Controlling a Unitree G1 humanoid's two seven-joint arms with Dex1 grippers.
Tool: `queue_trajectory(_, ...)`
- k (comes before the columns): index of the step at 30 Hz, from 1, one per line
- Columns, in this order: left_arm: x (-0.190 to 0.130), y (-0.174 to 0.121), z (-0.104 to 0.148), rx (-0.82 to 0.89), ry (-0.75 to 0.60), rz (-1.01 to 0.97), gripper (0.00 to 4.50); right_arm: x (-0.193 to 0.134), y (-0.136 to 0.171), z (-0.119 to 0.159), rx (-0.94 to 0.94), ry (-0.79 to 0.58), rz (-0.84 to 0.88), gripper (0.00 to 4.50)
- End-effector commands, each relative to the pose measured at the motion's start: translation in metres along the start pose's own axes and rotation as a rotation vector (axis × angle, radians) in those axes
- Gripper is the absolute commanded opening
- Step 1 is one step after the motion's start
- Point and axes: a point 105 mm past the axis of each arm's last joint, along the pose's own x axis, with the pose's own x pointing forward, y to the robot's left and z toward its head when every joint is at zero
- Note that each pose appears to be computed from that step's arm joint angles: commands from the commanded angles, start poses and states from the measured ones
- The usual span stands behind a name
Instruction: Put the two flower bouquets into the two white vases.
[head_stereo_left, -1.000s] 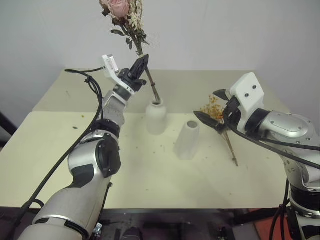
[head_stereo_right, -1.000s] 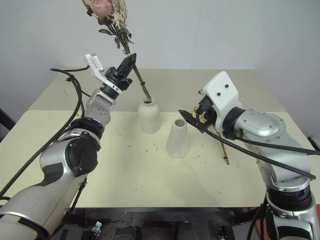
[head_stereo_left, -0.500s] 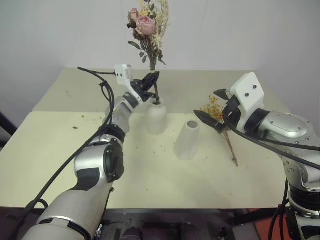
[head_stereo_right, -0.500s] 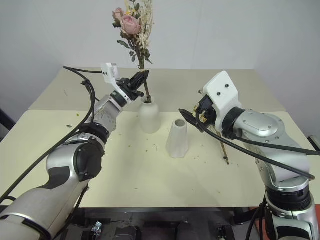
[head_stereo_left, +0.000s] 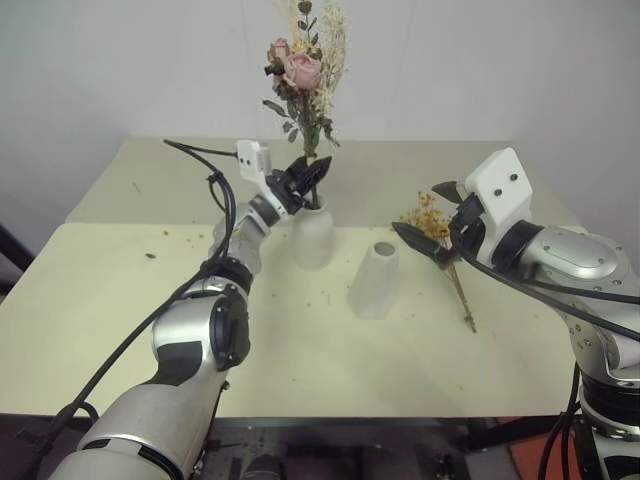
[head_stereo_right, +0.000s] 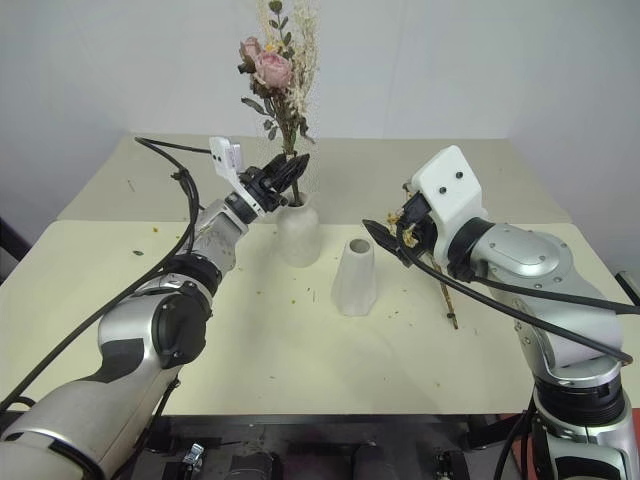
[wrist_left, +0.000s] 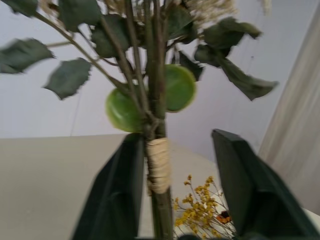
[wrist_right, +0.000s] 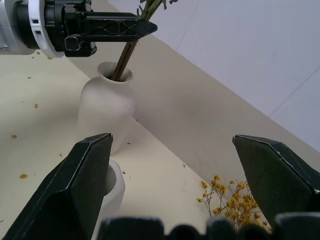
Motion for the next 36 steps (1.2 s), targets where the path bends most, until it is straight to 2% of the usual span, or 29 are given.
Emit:
queue_trajectory(1, -0.001, -0.002, 0.019, 0.091, -0.036, -0.056, 3.54, -0.004, -0.007, 0.010, -0.027, -0.038, -0.035, 4.50)
queue_trajectory(4, -0.006, -0.002, 0.023, 0.116, -0.025, -0.093, 4.48, -0.003, -0.007, 0.009, -0.024, -0.038, -0.036, 4.50)
queue_trajectory(11, -0.018, -0.004, 0.028, 0.131, -0.017, -0.180, 4.48, -0.002, -0.008, 0.007, -0.020, -0.037, -0.042, 4.50)
queue_trajectory(16, -0.026, 0.004, 0.028, 0.179, 0.016, -0.152, 4.48, -0.002, -0.008, 0.004, -0.016, -0.032, -0.046, 4.50)
queue_trajectory(23, -0.065, -0.002, 0.043, 0.170, 0.012, -0.369, 4.48, -0.005, -0.011, -0.001, -0.008, -0.019, -0.060, 4.50)
queue_trajectory(27, -0.092, -0.006, 0.046, 0.219, 0.087, -0.461, 4.48, -0.011, -0.018, -0.008, 0.006, 0.009, -0.074, 4.50)
queue_trajectory(31, -0.104, -0.012, 0.050, 0.322, 0.174, -0.456, 4.48, -0.016, -0.046, -0.035, 0.121, 0.180, -0.144, 4.50)
queue_trajectory(33, -0.103, -0.025, 0.058, 0.348, 0.191, -0.479, 4.48, -0.019, -0.059, -0.059, 0.179, 0.328, -0.159, 4.50)
queue_trajectory(36, -0.101, -0.043, 0.064, 0.361, 0.213, -0.524, 4.48, -0.021, -0.070, -0.085, 0.224, 0.460, -0.151, 4.50)
